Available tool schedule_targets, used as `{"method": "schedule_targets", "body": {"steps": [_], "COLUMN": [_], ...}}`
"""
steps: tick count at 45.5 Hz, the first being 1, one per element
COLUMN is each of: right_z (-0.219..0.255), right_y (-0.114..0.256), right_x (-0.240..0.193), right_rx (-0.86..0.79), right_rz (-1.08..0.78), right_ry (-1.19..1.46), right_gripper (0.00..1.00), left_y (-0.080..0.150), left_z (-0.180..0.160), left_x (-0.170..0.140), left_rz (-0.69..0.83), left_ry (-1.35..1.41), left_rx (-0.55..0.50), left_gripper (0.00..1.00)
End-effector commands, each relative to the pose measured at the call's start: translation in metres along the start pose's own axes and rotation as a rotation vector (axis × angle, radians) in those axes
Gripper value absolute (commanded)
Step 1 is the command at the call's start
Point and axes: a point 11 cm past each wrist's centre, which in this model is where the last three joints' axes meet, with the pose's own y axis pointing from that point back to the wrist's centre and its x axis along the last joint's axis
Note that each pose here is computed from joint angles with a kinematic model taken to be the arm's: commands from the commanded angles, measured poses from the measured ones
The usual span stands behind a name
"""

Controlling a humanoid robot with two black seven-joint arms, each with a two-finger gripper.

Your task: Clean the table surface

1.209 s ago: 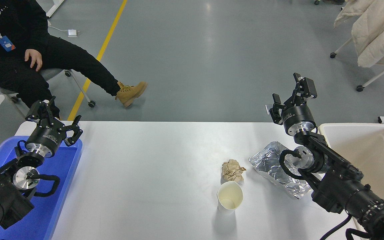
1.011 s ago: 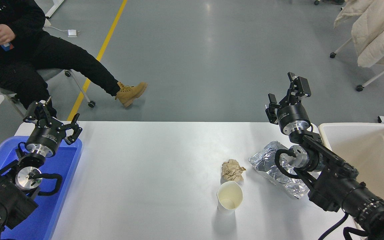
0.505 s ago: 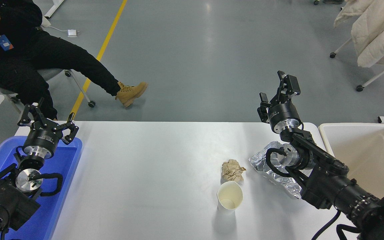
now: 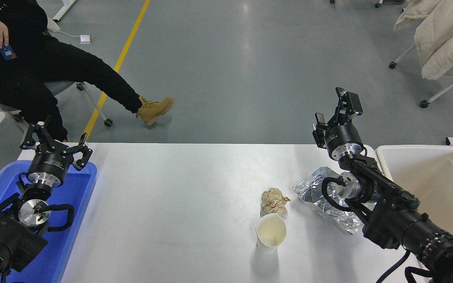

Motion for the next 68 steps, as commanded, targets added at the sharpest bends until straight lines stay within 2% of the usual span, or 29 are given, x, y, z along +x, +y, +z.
{"method": "schedule_targets", "body": {"steps": [1,54,68], "right_z": [-0.004,-0.008,-0.009], "right_y": [-0.002,-0.003,-0.001], "right_x": [0.002,0.006,0.019], "right_rx": [0.008,0.015,0.008], "right_rz": [0.004,-0.008,-0.020], "right_ry": [0.003,0.025,0.096], "right_gripper": [1.00,1.00,1.00], "left_y": [0.000,0.000,0.000], "left_z": [0.000,0.000,0.000], "left_x": [0.000,0.000,0.000], "left_rz": [-0.001,0.000,-0.002], "left_ry": [0.001,0.000,0.001], "left_rx": [0.000,-0.001,-0.001], "left_gripper": [1.00,1.00,1.00]}}
